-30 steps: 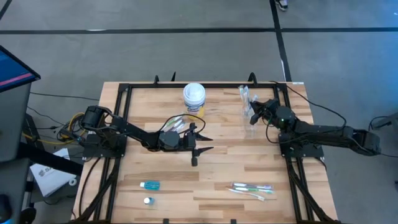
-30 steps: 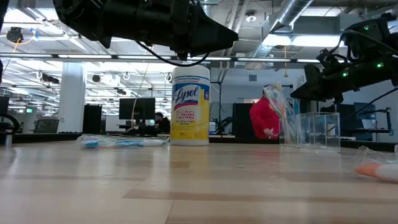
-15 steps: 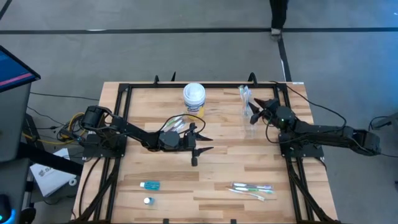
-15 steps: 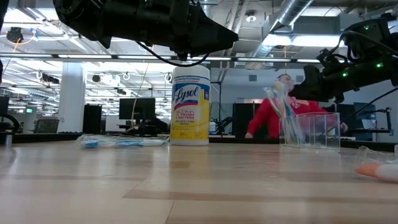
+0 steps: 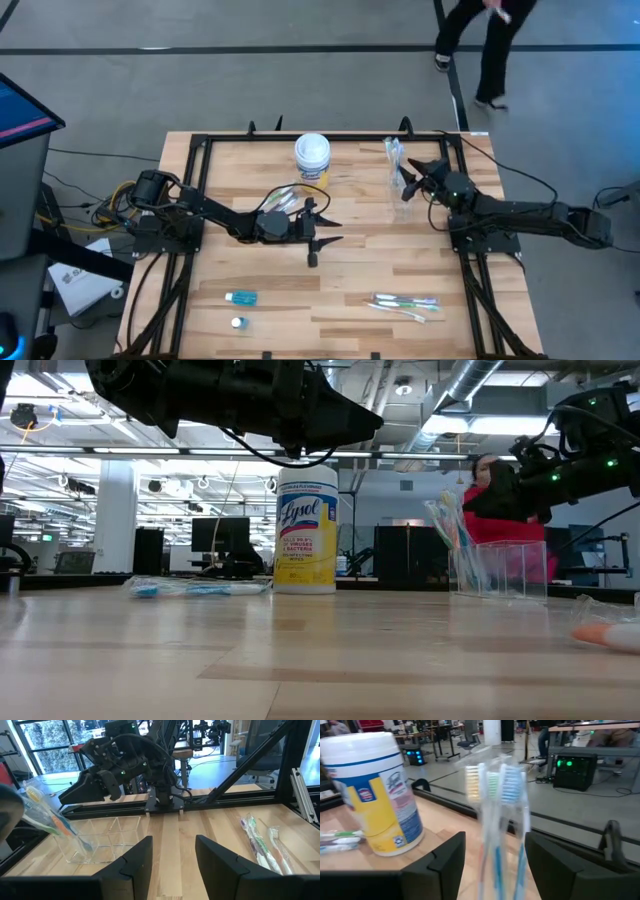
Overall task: Pick & Place toothbrushing station
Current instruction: Put the bottom purple toothbrush into the transparent organizer
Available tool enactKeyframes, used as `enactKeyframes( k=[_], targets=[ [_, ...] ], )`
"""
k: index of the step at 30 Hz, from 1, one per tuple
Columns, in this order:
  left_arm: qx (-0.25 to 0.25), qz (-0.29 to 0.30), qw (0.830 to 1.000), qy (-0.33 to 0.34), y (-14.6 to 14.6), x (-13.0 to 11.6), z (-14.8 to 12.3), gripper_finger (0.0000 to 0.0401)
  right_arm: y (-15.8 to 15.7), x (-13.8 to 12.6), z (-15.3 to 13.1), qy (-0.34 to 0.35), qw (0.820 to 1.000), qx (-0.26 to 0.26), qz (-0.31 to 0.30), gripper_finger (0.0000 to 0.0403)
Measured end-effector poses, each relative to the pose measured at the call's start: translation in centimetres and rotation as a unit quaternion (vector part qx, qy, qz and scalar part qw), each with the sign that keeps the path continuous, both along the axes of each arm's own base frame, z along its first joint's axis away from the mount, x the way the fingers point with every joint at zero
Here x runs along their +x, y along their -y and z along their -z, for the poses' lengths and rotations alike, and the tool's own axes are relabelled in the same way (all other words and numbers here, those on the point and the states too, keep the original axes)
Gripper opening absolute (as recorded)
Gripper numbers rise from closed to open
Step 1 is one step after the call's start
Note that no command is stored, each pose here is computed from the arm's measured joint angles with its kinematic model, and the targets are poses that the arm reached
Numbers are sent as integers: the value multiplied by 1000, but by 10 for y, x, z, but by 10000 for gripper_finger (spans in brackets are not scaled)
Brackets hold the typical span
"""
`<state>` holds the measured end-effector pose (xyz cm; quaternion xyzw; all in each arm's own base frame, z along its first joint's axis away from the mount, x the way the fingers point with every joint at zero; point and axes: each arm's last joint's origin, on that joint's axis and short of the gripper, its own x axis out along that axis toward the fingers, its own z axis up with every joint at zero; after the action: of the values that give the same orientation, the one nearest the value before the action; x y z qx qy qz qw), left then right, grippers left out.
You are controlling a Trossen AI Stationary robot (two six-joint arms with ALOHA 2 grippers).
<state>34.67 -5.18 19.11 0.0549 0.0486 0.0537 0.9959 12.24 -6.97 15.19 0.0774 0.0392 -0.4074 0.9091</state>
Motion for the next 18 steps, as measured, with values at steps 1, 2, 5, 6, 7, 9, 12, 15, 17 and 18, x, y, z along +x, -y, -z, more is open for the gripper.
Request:
enactKeyframes(
  k=[1,2,5,6,7,9,12,15,17,18],
  targets=[
    [0,0,1000,0,0,0,0,142,-1,1,0,0,1000,0,-5,193],
    [0,0,1000,0,0,0,0,142,-2,1,0,0,1000,0,-9,191],
    [0,0,1000,0,0,0,0,142,-7,4,0,0,1000,0,-27,187],
    [0,0,1000,-1,0,0,0,142,-8,4,0,0,999,0,-34,186],
    [0,0,1000,-1,0,0,0,142,-10,5,0,0,999,0,-41,185],
    [0,0,1000,-2,0,0,0,142,-13,7,0,0,999,0,-54,185],
    [0,0,1000,-2,0,0,0,142,-18,9,0,-1,997,-2,-73,185],
    [0,0,1000,-2,0,0,0,142,-24,11,-1,3,996,-4,-93,183],
    [0,0,1000,-2,0,0,0,142,-27,12,-1,2,994,-4,-105,182],
    [0,0,1000,-2,0,0,0,142,-29,12,-1,2,994,-4,-112,181]
  ],
)
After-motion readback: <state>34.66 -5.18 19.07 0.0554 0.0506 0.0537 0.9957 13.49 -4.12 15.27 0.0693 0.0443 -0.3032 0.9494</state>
